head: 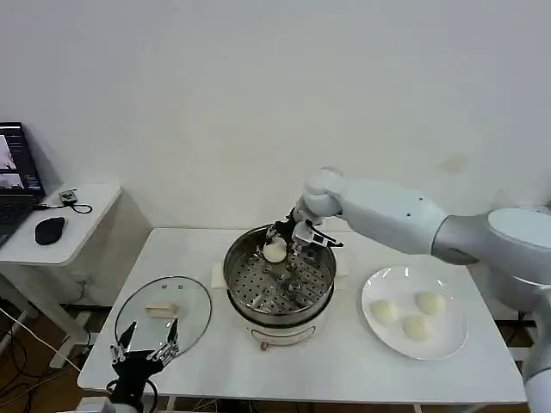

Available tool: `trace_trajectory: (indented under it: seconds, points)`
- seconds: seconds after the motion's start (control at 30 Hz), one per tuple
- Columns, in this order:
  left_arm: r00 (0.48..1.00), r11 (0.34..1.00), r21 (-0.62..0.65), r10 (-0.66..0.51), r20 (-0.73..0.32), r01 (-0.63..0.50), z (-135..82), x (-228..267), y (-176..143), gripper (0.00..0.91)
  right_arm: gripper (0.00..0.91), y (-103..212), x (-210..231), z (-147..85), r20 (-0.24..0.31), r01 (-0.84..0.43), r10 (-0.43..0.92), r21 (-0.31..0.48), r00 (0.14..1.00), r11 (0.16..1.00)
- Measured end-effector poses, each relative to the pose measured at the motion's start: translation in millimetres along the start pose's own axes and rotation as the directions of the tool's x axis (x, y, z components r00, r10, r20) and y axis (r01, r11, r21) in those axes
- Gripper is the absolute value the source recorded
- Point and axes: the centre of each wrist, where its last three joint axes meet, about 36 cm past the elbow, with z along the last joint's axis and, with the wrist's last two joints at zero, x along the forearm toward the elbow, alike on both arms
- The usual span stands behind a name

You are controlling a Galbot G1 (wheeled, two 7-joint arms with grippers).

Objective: Take steamed baozi put them in steamer then cover it.

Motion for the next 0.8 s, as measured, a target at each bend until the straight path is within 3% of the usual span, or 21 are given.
trace_trajectory:
  seconds: [0.2,0.43,0.63,0.8]
  points:
    - [1.000,1.000,-0.003,0.005,0.003,-0.005,-2.0,-0.4,-0.2,0.907,0.907,-4.1,39.7,0.7,-0.015,-0.029,0.029,-0.035,0.999,0.999]
    - [1.000,1.000,-0.006,0.024,0.014,-0.024,-10.4,-1.0,0.1,0.907,0.907,13.1,121.6,0.5,-0.088,-0.070,0.055,-0.180,0.995,0.981]
    - [0.999,0.999,-0.017,0.049,0.022,-0.049,-16.2,-4.7,0.6,0.907,0.907,68.6,181.2,-10.2,-0.181,-0.059,-0.007,-0.357,0.984,0.932]
    - [0.997,0.996,-0.037,0.078,0.028,-0.077,-19.9,-9.0,-0.5,0.907,0.907,136.1,195.8,-30.1,-0.206,-0.032,-0.088,-0.519,0.975,0.854]
